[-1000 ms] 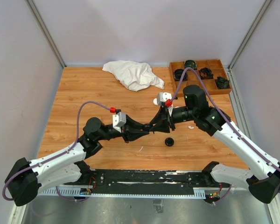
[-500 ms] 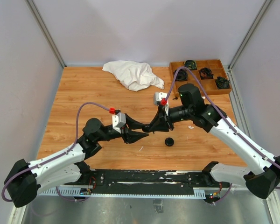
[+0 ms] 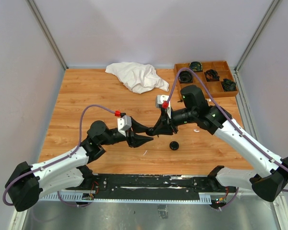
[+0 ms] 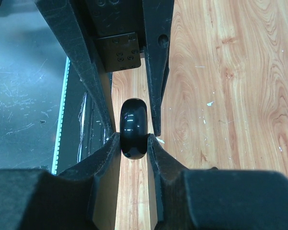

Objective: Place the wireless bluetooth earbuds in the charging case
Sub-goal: Open the charging case.

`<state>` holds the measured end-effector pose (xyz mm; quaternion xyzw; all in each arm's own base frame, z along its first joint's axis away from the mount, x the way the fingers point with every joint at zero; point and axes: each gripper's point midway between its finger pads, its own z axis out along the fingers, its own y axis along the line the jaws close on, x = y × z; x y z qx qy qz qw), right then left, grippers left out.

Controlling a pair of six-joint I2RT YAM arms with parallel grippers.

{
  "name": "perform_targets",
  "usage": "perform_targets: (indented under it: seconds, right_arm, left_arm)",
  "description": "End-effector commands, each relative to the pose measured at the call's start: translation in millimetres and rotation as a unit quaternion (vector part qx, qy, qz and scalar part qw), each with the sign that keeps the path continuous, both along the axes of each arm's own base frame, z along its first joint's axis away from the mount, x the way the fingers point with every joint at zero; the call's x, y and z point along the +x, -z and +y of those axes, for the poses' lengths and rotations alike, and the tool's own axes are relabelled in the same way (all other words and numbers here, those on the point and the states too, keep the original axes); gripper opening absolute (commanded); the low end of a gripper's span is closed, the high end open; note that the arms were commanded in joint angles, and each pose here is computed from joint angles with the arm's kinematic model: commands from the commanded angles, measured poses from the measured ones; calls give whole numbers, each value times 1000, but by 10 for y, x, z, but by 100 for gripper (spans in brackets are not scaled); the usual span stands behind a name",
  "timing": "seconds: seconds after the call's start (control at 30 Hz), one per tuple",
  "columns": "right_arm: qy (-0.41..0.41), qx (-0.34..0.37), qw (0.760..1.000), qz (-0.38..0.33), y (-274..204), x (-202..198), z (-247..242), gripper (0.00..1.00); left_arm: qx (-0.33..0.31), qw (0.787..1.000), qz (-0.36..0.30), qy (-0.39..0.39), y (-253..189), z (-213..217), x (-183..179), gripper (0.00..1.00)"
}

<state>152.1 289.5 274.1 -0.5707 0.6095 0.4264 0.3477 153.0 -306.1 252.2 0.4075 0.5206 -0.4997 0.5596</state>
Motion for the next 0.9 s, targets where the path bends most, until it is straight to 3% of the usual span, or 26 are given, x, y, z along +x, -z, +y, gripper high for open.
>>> perform_targets:
  seconds: [0.0,0.3,0.5,0.67,0.87]
  right_arm:
    - [-7,7,1000,-20,-128,-33,28,9]
    - [-6,5,1000,-20,-120,-23,37,9]
    - [-10,3,1000,-21,-102,-48,49,10]
    - [0,-1,1000,-31,-103,-7,48,21]
    - [22,0,999,-49,-143,68,25,34]
  left_arm:
    - [-9,1000,-5,-6,-76,-10,31,48]
    - [-16,1000,-2,-9,-104,-15,45,42]
    - [-19,1000,-4,-21,-117,-8,89,16]
    - [-13,1000,-14,-20,-85,-18,98,2]
    - [-2,999,-53,-8,-26,6,43,0]
